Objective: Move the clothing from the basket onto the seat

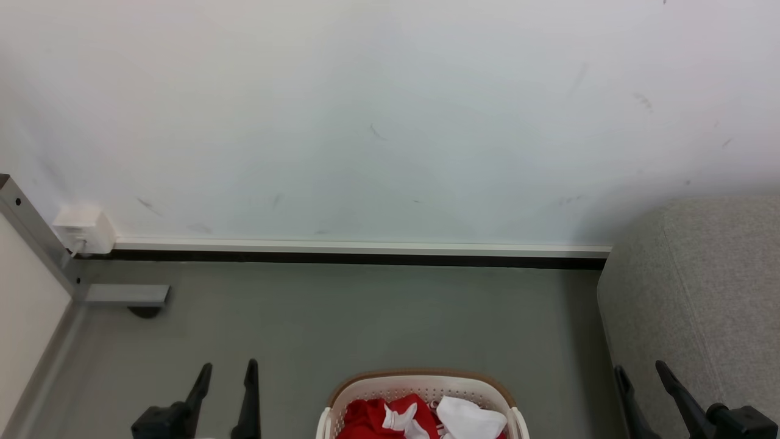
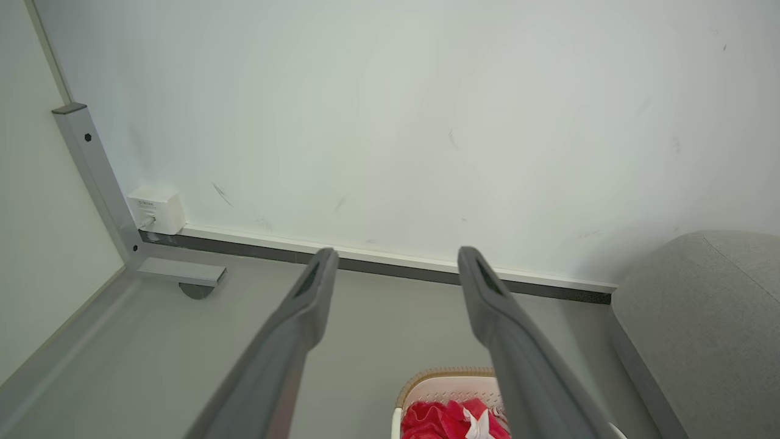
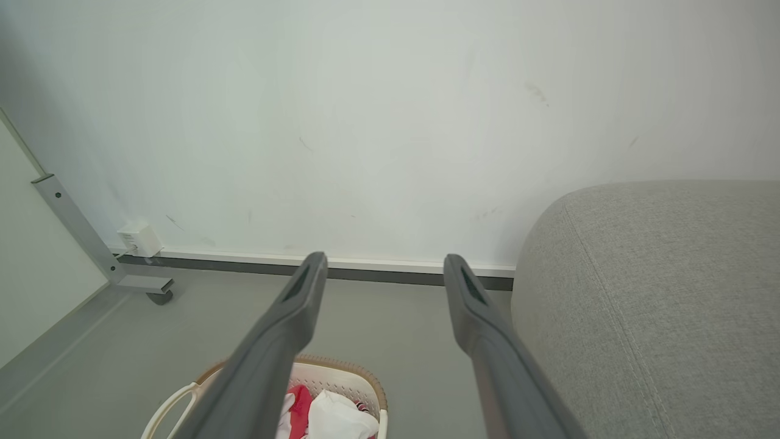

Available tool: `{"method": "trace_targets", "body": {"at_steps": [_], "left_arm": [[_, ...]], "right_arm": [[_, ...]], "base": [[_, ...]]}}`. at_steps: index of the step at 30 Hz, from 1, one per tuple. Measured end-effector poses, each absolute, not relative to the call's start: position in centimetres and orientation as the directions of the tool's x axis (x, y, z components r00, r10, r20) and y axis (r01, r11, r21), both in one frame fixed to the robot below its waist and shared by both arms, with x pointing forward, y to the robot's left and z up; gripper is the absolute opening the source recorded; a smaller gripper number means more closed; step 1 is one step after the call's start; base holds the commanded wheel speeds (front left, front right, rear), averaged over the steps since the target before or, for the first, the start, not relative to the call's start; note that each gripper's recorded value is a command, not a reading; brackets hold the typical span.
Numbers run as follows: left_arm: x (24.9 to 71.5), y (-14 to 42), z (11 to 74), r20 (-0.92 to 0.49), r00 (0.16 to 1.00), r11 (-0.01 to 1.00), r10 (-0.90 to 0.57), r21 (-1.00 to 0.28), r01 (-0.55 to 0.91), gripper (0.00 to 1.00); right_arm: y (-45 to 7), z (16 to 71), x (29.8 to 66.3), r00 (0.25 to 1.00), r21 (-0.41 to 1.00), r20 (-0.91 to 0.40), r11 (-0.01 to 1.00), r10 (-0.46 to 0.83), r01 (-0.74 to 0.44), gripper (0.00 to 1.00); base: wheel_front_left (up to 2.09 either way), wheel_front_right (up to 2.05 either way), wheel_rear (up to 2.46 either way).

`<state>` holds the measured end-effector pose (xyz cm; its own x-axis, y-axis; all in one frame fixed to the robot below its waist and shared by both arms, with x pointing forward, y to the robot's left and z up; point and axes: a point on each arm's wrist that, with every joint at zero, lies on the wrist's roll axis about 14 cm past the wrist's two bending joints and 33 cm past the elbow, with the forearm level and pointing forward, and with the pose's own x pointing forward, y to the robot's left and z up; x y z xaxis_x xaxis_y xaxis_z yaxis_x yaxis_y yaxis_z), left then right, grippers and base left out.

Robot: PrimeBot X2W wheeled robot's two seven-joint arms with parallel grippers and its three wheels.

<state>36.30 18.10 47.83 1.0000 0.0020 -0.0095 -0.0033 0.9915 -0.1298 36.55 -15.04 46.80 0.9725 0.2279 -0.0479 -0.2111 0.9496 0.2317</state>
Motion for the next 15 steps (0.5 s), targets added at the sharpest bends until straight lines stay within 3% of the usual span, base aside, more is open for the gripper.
{"method": "trace_targets", "body": {"at_steps": [15], "left_arm": [[37.4,15.4,46.7,-0.044,0.995,0.990,-0.087,-0.117,0.081,1.00]], "right_arm": [[-16.3,47.1,36.4,0.982,0.249,-0.036,0.954,0.183,-0.168,1.00]], "base": [[0.00,0.00,0.00]]}}
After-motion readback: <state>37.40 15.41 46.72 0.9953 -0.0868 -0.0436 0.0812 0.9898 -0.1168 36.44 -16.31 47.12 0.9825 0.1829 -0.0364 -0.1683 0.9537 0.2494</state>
